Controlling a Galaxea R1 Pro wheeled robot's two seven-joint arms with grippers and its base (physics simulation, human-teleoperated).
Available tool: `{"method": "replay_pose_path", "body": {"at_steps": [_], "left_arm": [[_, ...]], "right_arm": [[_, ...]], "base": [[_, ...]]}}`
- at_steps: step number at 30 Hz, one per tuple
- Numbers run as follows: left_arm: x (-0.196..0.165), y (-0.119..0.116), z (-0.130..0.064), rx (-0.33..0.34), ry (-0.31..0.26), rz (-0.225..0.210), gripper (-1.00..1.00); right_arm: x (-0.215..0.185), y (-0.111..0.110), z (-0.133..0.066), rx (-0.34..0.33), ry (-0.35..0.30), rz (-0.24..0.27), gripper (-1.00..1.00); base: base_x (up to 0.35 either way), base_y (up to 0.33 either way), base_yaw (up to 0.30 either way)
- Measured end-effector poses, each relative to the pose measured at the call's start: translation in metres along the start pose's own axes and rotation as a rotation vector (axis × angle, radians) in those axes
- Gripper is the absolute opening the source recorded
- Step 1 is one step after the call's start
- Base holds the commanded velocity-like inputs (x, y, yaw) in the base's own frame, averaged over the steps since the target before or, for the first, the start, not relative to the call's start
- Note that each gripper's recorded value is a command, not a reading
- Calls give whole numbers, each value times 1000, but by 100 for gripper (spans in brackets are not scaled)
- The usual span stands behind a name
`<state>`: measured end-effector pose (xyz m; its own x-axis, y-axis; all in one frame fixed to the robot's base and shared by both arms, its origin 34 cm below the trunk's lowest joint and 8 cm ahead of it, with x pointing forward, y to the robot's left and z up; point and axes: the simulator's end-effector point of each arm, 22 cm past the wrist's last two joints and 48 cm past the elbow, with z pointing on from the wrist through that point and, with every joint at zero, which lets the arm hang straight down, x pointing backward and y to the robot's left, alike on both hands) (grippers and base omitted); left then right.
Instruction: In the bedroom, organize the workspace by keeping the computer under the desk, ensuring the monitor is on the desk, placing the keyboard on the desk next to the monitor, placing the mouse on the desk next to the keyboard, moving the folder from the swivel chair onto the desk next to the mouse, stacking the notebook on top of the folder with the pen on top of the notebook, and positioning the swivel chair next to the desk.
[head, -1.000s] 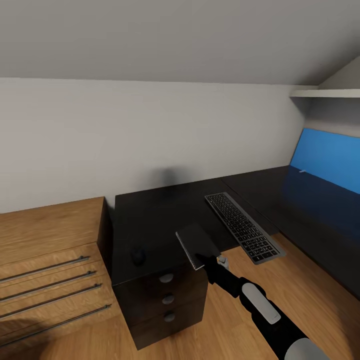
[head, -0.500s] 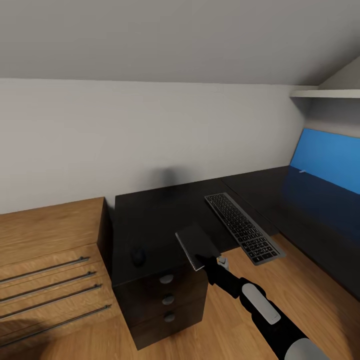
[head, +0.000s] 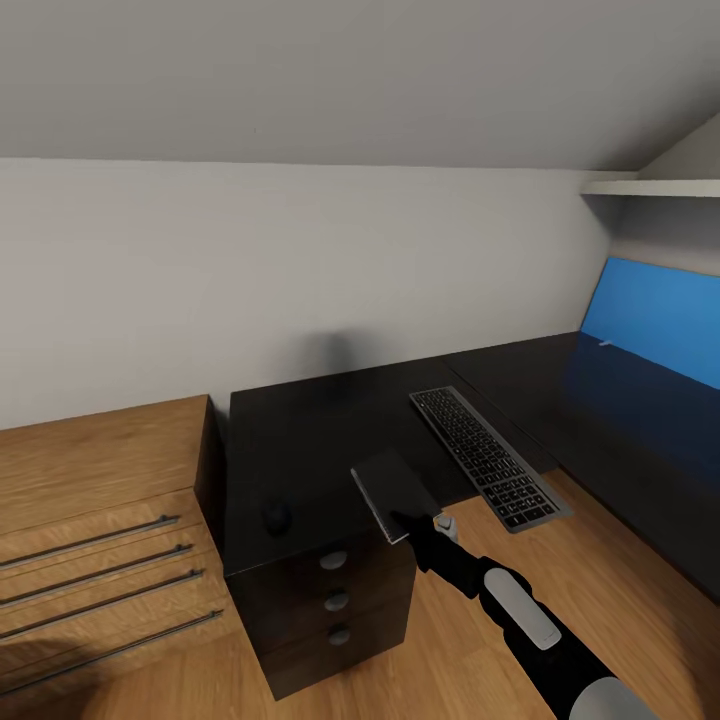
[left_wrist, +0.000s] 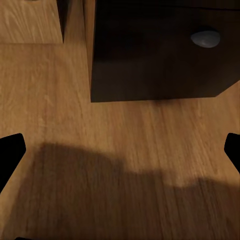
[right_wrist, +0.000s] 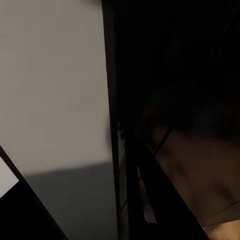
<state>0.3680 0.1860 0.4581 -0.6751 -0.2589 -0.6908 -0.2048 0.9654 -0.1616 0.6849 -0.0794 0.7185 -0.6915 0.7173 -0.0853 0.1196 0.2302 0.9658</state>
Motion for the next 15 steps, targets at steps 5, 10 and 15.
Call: {"method": "replay_pose_path", "body": {"at_steps": [5,10,15], "left_arm": [[0,0,0,0,0,0,100],[-5,-1,-3,-2,4,-1,100],[-7,-1,-5,-2,4,-1,100]], "right_arm": [[0,0,0,0,0,0,-100],[-1,1,0,12,4,7,-100],[-3,1,0,18,-1,12,-100]], "base": [[0,0,0],[0,0,0],[0,0,0]]}}
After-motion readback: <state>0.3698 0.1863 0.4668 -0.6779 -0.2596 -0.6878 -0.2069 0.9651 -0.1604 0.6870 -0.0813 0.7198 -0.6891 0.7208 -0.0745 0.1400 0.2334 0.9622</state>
